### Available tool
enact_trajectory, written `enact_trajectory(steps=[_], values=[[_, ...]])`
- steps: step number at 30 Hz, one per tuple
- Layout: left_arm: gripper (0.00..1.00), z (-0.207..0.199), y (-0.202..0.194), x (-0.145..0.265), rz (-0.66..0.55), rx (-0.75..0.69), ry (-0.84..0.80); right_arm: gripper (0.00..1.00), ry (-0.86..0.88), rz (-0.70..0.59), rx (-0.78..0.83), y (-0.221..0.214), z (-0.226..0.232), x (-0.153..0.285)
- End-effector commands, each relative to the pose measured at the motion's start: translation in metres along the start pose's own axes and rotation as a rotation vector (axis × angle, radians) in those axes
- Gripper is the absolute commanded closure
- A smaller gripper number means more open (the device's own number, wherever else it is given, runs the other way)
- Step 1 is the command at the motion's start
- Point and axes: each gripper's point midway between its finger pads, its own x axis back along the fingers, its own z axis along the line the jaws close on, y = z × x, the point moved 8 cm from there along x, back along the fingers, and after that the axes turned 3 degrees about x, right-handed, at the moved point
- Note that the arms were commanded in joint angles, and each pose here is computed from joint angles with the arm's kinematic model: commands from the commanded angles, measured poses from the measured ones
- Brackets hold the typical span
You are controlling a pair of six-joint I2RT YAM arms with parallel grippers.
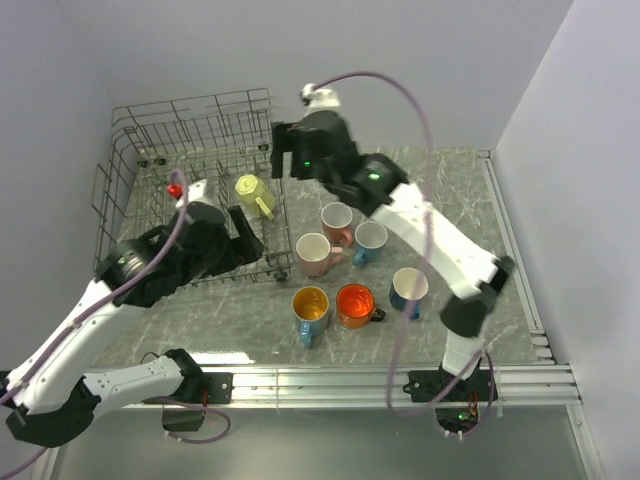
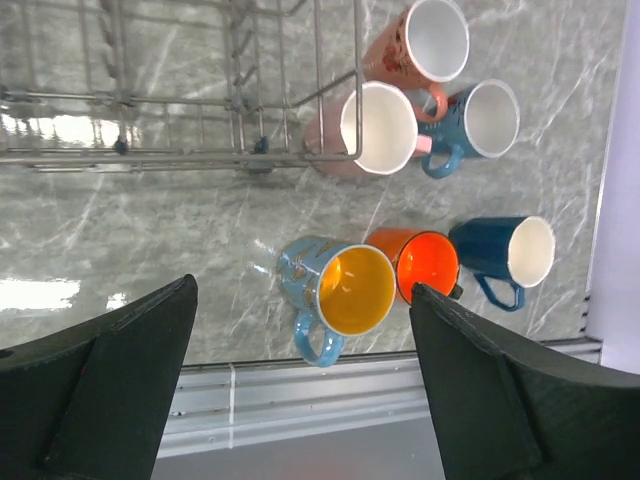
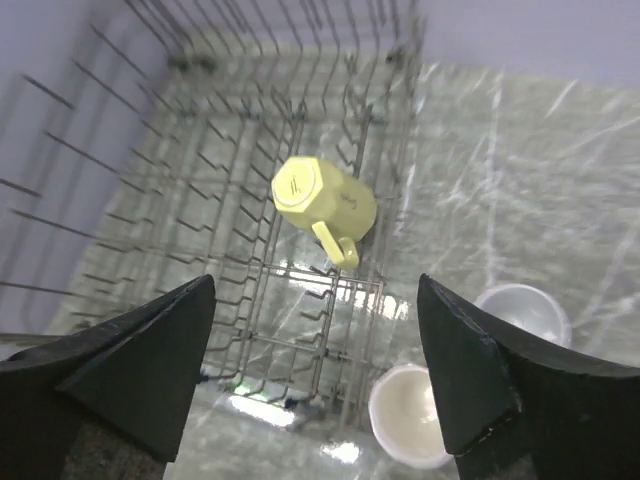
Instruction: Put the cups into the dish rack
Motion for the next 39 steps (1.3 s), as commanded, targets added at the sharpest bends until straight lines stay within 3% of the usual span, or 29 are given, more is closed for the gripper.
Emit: enact_trajectory(steps=[1, 2, 9, 15, 17, 21, 26, 29, 33, 39], values=[[0.09, -0.016, -0.012, -0.019, 0.074, -0.048, -0.058, 0.07, -0.042, -0.063, -0.026, 0.023, -0.027, 0.053], [0.12, -0.015, -0.023, -0.031, 0.11, -0.06, -0.026, 0.03, -0.058, -0.057, -0.031, 0.02, -0.034, 0.06], [0.15, -0.022, -0.092, -0.056, 0.246, -0.143, 0.009, 0.0, -0.097, 0.037, -0.121, -0.043, -0.087, 0.107], [0.14, -0.026, -0.116, -0.076, 0.285, -0.148, 0.008, 0.0, -0.05, 0.031, -0.173, -0.064, -0.108, 0.15], [0.14, -0.029, -0.116, -0.08, 0.281, -0.161, 0.022, 0.0, 0.013, 0.038, -0.159, -0.066, -0.107, 0.162], [0.12, -0.024, -0.104, -0.074, 0.24, -0.19, 0.111, 0.01, 0.287, 0.232, -0.175, -0.108, -0.083, 0.167], [0.08, -0.01, -0.064, -0.04, 0.117, -0.112, 0.144, 0.06, 0.272, 0.485, -0.249, -0.169, -0.051, 0.161], [0.07, 0.006, -0.042, -0.019, 0.052, -0.017, 0.126, 0.07, 0.288, 0.52, -0.299, -0.18, -0.031, 0.16], [0.06, 0.02, -0.027, -0.004, 0.004, 0.074, 0.1, 0.12, 0.246, 0.649, -0.245, -0.203, 0.004, 0.157], [0.07, 0.027, -0.024, 0.009, 0.012, 0.043, 0.074, 0.19, 0.073, 0.703, -0.26, -0.221, 0.029, 0.141]])
